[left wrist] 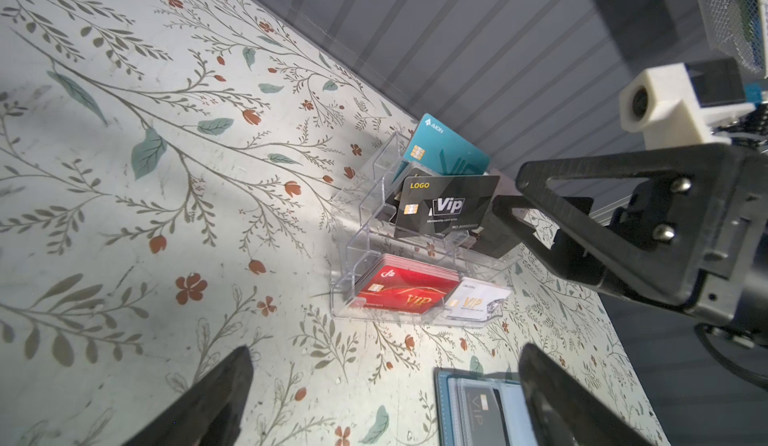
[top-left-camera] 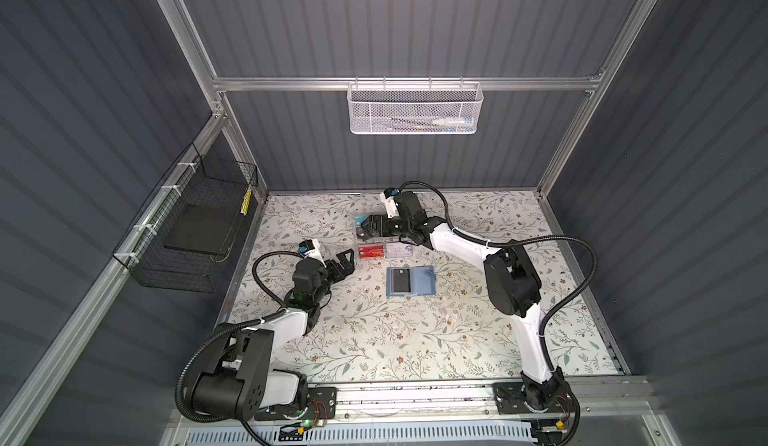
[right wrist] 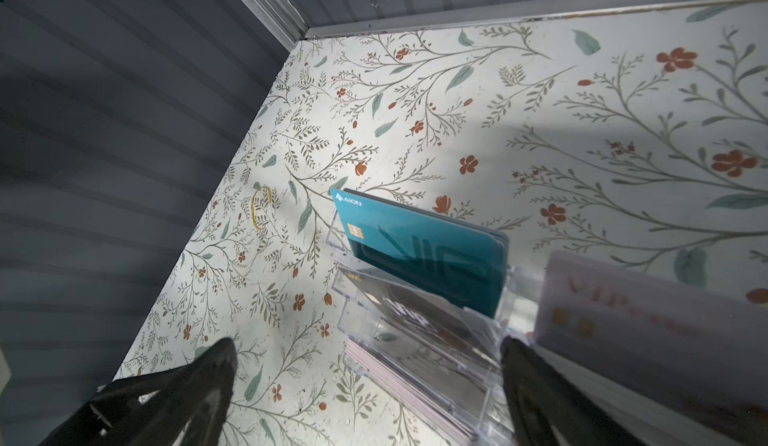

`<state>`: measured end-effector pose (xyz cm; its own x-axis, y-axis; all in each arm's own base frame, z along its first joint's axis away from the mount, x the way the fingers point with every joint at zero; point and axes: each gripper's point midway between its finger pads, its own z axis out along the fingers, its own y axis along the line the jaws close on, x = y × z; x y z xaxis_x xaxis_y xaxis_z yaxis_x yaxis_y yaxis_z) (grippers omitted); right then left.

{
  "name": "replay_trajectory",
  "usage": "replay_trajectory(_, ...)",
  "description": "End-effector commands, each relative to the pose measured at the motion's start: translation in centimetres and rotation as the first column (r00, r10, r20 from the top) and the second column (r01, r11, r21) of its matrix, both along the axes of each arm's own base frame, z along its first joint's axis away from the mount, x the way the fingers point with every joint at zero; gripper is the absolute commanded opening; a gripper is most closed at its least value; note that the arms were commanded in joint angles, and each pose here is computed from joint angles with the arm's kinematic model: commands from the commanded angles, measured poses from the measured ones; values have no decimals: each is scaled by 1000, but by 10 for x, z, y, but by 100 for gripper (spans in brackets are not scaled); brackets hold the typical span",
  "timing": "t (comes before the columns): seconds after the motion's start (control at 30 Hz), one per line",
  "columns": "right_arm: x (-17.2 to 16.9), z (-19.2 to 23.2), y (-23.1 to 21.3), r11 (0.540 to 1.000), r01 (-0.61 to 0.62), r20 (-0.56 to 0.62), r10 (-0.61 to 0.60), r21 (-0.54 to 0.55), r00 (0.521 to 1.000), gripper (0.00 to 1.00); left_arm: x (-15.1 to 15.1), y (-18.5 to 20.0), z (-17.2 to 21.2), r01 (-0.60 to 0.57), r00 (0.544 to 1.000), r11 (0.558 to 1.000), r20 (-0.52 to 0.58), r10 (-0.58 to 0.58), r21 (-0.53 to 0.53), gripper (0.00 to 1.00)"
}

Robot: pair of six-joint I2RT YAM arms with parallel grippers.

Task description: Take the credit cards out of the card holder

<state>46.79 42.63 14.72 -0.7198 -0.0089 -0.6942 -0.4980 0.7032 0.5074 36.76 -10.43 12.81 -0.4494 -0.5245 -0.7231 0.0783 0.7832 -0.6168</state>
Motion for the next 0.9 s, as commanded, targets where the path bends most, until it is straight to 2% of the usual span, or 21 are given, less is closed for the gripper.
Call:
replay_trajectory(0.0, 0, -1, 6, 1000, 1, -9, -1, 0, 1000, 99, -2, 2, 7, 1, 1000, 1000, 20, 0, -17, 100)
replay_trajectory(0.87, -8, -12, 23, 1000, -17, -34, 18, 14, 999, 99, -4, 8, -4, -18, 1000, 1000, 4, 18, -17, 100)
